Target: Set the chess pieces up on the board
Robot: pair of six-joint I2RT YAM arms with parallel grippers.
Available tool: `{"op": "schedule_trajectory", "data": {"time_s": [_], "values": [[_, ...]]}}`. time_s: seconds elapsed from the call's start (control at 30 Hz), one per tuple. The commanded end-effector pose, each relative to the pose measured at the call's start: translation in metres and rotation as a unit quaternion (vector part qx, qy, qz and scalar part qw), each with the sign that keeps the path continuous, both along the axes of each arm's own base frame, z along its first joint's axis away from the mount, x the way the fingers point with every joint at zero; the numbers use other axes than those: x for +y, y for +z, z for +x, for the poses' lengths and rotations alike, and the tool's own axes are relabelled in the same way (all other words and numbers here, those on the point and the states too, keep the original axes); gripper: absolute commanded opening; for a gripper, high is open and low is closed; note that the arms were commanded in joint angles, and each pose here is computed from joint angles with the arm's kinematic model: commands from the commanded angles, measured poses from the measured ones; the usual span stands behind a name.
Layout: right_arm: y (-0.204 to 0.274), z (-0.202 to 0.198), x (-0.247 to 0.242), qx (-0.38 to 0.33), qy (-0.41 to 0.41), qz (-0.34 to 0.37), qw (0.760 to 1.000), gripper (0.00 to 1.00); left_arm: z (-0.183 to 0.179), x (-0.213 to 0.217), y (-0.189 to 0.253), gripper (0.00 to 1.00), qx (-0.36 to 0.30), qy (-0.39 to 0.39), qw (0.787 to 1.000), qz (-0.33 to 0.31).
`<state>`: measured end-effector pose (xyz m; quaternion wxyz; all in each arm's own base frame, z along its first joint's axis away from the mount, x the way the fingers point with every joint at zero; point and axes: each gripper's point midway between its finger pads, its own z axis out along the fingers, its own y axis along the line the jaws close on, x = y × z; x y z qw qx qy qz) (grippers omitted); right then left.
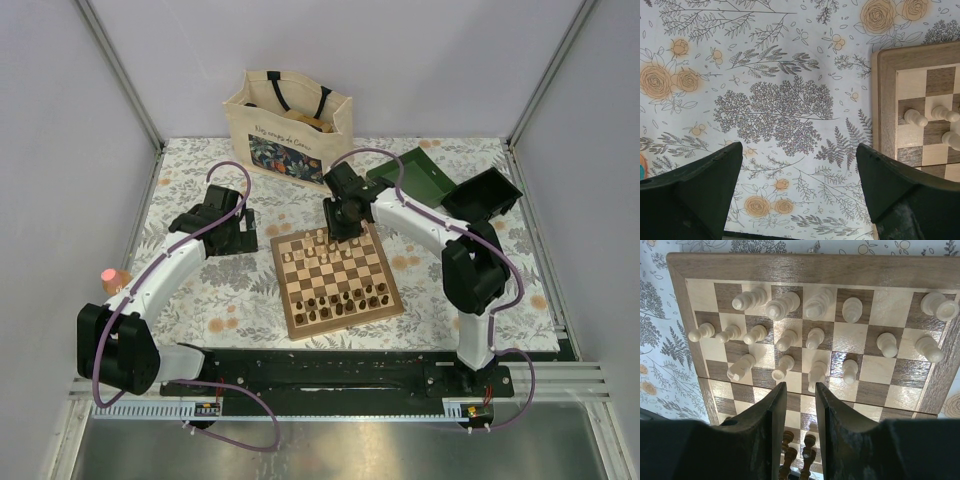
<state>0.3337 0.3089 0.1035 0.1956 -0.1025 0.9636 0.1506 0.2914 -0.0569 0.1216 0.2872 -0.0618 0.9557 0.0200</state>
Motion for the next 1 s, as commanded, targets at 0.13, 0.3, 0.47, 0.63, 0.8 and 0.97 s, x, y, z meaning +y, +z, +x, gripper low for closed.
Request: {"op": "schedule_trajectory", "data": {"time_s": [0.13, 0.3, 0.47, 0.63, 0.8, 0.97], "values": [[0.000, 0.001, 0.003, 0.002, -0.005, -0.015, 1.000, 0.39, 0.004, -0.002, 0.003, 0.99, -0.010, -0.003, 1.000, -0.008], [-0.006, 0.000, 0.002, 0.004, -0.008, -0.027, 1.000, 0.40, 0.003, -0.003, 0.002, 0.99, -0.008, -0.005, 1.000, -0.009], [-0.010, -0.004, 0.004, 0.013, -0.002, -0.029, 0.999, 0.39, 0.004, -0.003, 0.002, 0.99, -0.007, -0.004, 1.000, -0.009], [-0.015, -0.006, 0.004, 0.018, 0.000, -0.034, 0.999, 0.37, 0.003, -0.003, 0.001, 0.99, -0.005, -0.004, 1.000, -0.008], [-0.017, -0.004, 0.005, 0.018, -0.001, -0.036, 0.999, 0.37, 0.003, -0.004, -0.001, 0.99, -0.002, -0.005, 1.000, -0.008], [-0.018, -0.003, 0.005, 0.017, -0.003, -0.039, 0.999, 0.35, 0.003, -0.004, -0.002, 0.99, 0.001, -0.006, 1.000, -0.009]]}}
